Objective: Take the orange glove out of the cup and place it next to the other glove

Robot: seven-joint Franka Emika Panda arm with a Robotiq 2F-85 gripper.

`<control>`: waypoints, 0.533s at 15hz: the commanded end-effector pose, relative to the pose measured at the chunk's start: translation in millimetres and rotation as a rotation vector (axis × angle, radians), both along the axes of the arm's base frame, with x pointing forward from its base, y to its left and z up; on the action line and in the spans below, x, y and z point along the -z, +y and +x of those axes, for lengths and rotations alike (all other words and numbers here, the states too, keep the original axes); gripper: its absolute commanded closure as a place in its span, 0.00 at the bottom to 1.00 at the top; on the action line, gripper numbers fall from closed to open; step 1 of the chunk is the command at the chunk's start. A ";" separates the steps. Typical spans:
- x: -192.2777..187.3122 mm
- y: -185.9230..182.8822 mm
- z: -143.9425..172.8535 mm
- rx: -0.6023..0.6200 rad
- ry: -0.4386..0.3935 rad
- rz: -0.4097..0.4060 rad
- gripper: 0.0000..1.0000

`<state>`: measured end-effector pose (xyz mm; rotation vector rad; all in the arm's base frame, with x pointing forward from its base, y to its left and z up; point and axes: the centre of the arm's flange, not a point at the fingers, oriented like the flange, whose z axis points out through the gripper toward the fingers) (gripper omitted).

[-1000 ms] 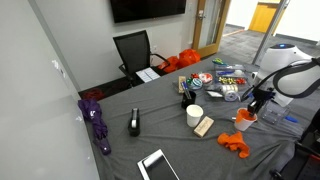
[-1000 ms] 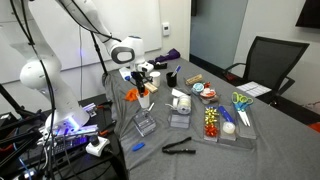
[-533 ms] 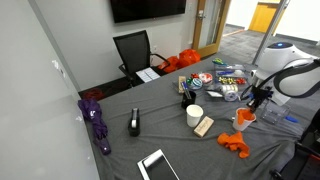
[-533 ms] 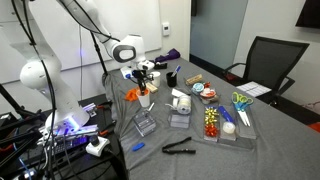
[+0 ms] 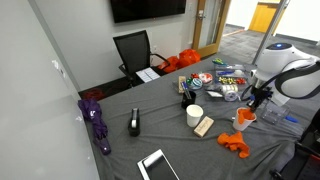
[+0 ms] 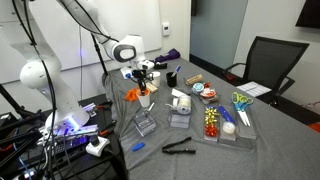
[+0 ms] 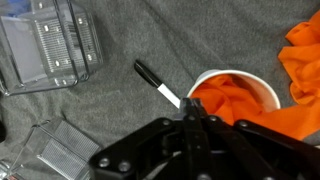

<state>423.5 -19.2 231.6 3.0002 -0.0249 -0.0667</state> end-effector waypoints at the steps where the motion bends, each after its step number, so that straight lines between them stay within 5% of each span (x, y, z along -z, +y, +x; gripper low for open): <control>1: -15.8 4.4 -0.8 -0.006 0.005 0.022 1.00; 8: -51.6 5.9 -2.0 -0.007 -0.018 0.125 1.00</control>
